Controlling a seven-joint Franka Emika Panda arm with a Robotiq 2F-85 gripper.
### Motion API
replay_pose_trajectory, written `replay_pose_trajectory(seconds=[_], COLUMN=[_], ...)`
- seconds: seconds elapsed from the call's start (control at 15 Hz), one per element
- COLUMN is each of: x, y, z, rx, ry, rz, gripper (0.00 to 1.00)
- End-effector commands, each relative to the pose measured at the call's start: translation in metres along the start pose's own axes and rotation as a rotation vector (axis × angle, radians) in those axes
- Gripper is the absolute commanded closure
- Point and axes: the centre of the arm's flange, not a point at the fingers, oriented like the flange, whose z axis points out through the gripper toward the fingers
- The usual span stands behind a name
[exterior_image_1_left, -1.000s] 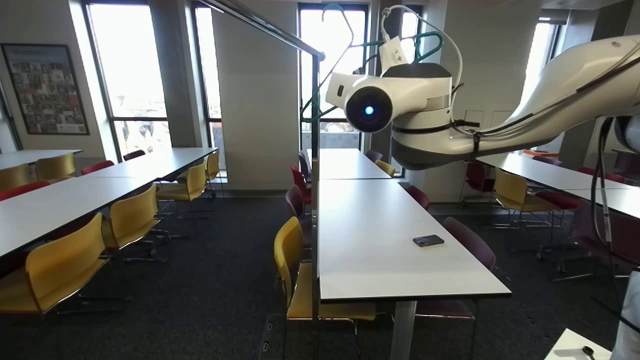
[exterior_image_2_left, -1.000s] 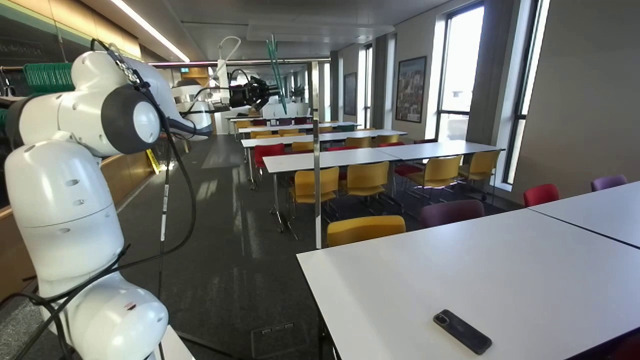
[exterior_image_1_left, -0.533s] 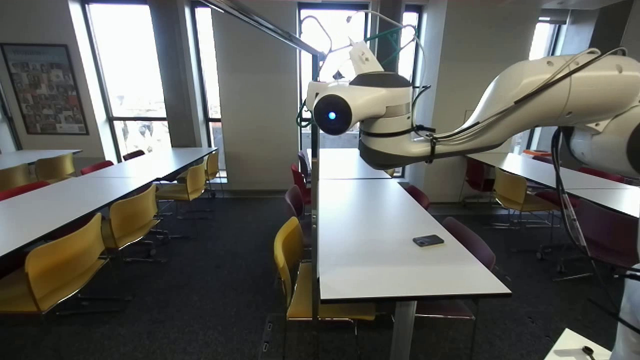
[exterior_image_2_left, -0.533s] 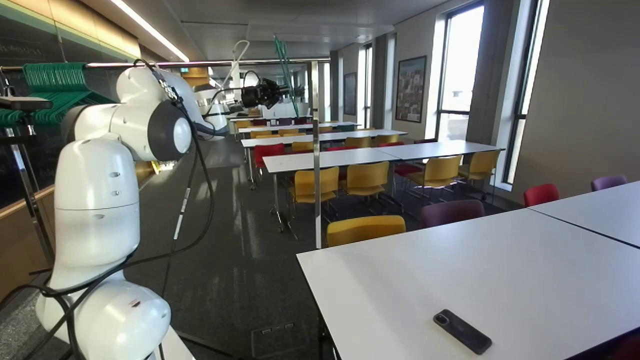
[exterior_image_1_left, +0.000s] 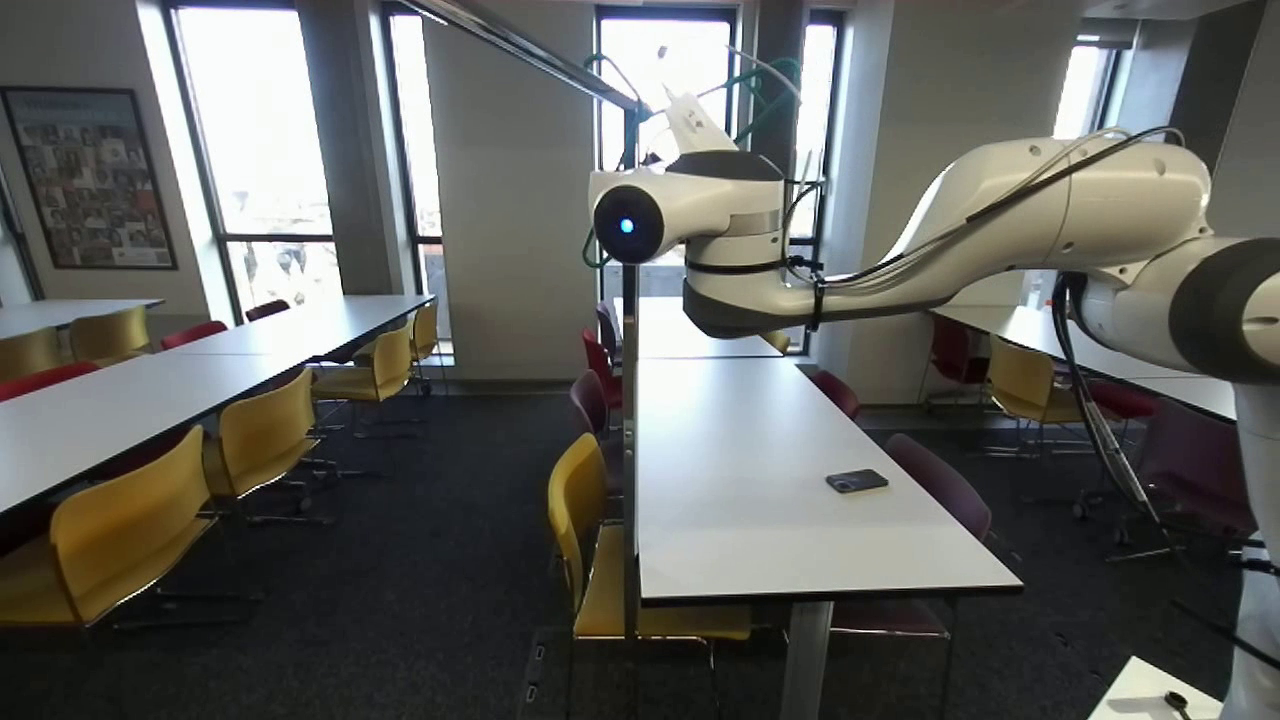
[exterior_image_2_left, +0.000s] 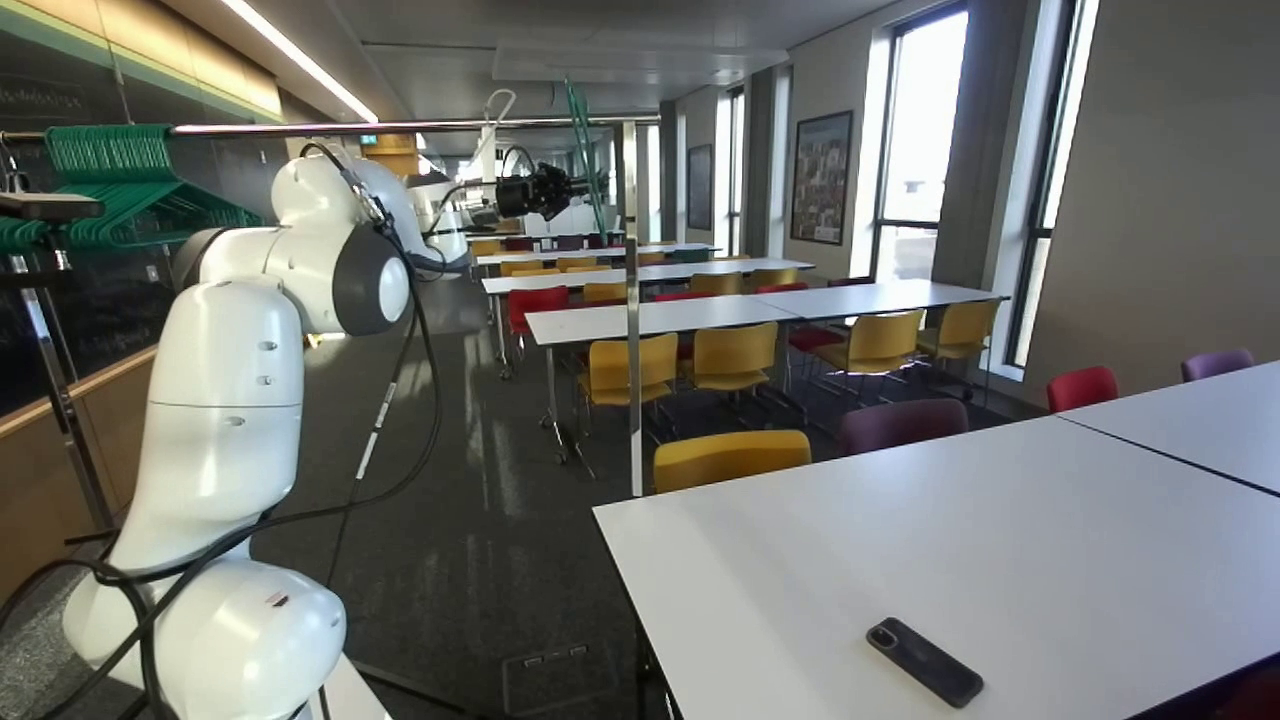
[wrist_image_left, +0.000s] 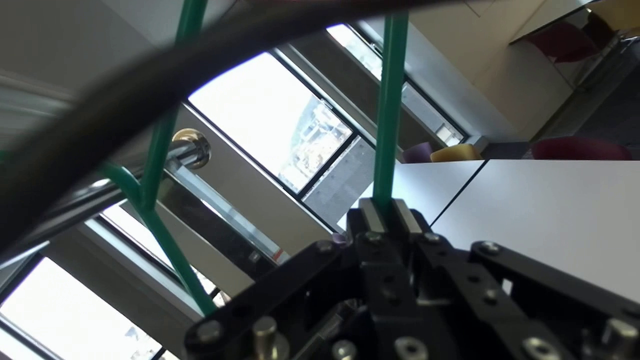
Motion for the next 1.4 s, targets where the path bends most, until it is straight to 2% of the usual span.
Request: replay_pose_trajectory(seconds=[0.0, 0.2, 0.47, 1.0, 1.07, 1.13, 1.27, 1.33], x=[0.01, 0.011, 0.017, 0.03, 0.032, 0.033, 0.035, 0.032], y=[0.015, 0.012, -0.003, -0.016, -0.018, -0.02, -0.023, -0.021], z=[-0.004, -0.01, -0.02, -0.028, -0.03, -0.031, -0.042, -0.052], rx=[0.029, 0.032, 0.048, 0.097, 0.1, 0.101, 0.085, 0.062], ry=[0.029, 0.054, 0.11, 0.156, 0.159, 0.161, 0.196, 0.236], rz=[-0.061, -0.039, 0.056, 0.082, 0.084, 0.086, 0.105, 0.155], gripper=[0.98, 0.98, 0.98, 0.98, 0.84, 0.65, 0.5, 0.41])
